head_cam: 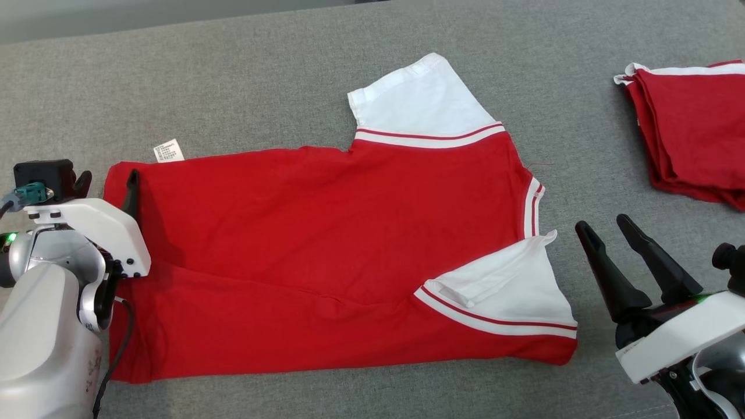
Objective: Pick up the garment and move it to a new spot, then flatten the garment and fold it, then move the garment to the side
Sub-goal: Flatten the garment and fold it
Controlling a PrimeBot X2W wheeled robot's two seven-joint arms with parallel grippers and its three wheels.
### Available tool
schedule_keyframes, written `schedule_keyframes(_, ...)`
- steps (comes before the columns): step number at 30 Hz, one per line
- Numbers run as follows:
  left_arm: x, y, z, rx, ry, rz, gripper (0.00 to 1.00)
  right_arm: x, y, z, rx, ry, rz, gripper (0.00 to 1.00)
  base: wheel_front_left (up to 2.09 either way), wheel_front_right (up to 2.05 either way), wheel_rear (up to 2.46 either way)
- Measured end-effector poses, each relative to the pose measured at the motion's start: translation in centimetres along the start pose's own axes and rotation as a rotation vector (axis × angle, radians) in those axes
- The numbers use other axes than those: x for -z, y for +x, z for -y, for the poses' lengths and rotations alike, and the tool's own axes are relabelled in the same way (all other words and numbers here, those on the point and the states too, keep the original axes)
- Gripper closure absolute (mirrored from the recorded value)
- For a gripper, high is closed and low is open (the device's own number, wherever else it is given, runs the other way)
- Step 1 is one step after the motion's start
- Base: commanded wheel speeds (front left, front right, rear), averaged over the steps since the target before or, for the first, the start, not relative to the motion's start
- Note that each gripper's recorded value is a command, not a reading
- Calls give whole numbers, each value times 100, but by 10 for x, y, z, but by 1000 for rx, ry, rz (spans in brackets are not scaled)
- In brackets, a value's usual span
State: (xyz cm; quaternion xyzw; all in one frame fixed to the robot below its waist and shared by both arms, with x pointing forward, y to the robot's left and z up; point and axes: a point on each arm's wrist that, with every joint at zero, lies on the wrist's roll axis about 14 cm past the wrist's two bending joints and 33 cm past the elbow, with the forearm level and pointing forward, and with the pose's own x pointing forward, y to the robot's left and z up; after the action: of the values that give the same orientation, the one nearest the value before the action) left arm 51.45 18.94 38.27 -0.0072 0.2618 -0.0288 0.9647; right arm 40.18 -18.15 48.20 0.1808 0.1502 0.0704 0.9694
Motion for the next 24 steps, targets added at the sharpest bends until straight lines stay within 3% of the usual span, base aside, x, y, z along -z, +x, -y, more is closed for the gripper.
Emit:
schedule_keyframes(8,10,11,-11,-36,24,-36,0,6,11,-7,-33,-8,-25,0,0,0,0)
schedule_keyframes(17,21,18,-1,5,57,-83,0,8,16,-9,-55,-18,-40,0,0,0,0)
schedule_keyframes(19,20,20,1,12,63,-84,14,8,17,-9,-55,-22,-42,0,0,0,0)
schedule_keyframes(20,19,20,2,13,65,-81,37,8,17,-8,-56,-24,-41,0,0,0,0)
schedule_keyframes(21,19,21,4,17,68,-83,52,8,17,-8,-58,-26,-42,0,0,0,0)
schedule_keyframes(22,20,21,5,22,71,-86,56,7,18,-9,-60,-26,-39,0,0,0,0)
schedule_keyframes(24,23,21,8,28,76,-96,74,4,19,-10,-66,-33,-34,0,0,0,0)
